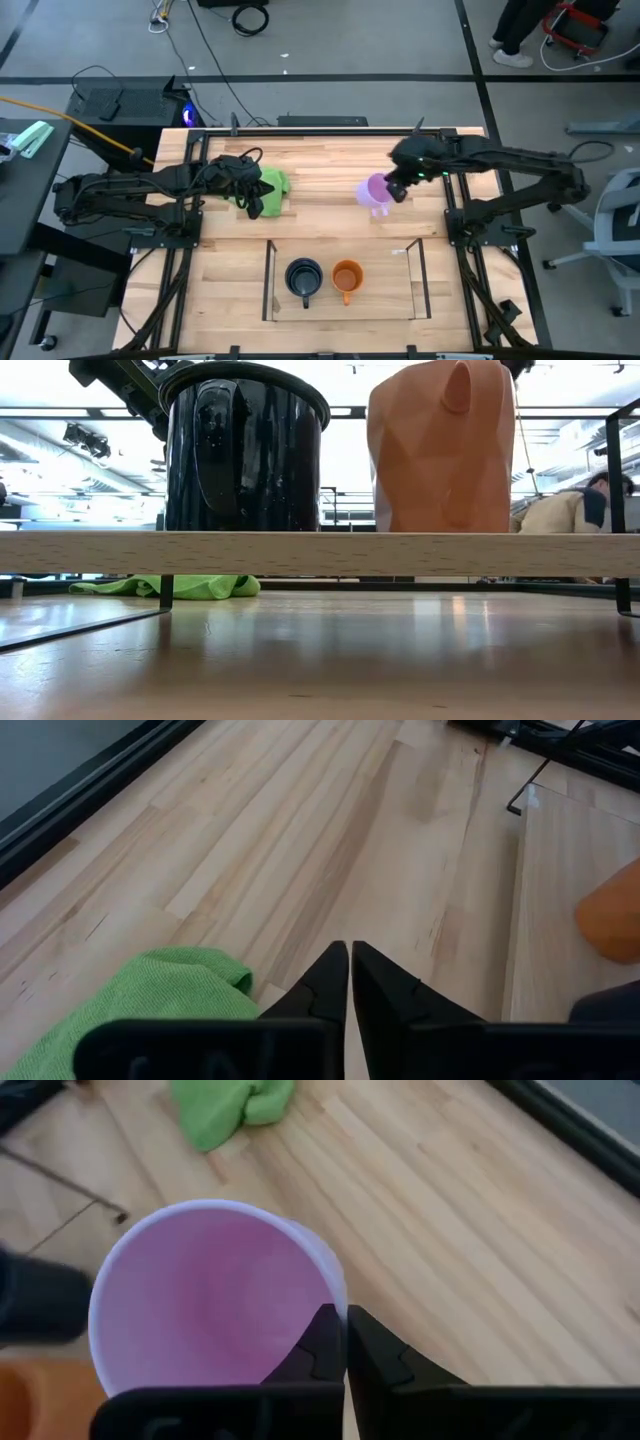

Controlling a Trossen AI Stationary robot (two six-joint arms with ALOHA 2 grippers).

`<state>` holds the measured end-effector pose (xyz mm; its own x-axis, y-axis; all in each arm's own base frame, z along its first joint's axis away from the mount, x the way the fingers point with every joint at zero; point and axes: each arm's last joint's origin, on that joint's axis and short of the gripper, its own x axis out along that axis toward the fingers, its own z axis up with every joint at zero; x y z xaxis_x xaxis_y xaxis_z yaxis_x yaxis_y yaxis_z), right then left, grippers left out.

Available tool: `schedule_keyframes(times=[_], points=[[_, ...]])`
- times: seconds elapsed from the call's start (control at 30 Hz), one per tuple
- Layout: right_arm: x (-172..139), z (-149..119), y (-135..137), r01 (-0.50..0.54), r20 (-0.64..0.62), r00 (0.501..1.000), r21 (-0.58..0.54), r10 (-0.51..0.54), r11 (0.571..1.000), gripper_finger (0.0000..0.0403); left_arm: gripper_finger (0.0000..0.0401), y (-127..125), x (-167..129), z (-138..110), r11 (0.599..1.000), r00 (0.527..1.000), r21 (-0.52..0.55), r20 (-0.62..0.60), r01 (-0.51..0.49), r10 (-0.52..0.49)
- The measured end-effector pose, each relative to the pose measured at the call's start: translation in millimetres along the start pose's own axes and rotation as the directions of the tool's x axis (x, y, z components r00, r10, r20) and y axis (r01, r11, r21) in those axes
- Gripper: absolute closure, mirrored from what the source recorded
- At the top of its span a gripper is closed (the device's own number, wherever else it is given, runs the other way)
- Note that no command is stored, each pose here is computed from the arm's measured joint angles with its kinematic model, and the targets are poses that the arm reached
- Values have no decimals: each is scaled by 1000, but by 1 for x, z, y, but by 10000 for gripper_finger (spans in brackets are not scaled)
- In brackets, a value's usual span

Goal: Stack small to large cups/mugs on shelf
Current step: Put the pink mug on the shelf

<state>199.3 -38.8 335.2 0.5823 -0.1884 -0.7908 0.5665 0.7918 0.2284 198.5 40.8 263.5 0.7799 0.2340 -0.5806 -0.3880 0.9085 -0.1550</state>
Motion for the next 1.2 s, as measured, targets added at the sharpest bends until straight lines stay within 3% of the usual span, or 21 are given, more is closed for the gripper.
schedule_keyframes(times=[0.17, 0.37, 0.73, 1.2], points=[[-30, -24, 3, -10, -5, 1000, 28, 10, 1000, 400, 383, 0, 0, 0, 1000, 1000, 0, 0, 0, 0], [-43, -46, 12, 18, -39, 999, 42, -16, 999, 400, 376, 0, 0, 0, 1000, 1000, -1, 1, 0, 0], [-26, -68, 52, 36, -115, 993, 27, -33, 999, 400, 380, 0, 0, 0, 1000, 1000, -6, 1, 0, 0], [-1, -121, 108, 106, -255, 963, 55, -88, 993, 400, 375, -5, 0, -1, 1000, 1000, 15, -3, 22, -22]])
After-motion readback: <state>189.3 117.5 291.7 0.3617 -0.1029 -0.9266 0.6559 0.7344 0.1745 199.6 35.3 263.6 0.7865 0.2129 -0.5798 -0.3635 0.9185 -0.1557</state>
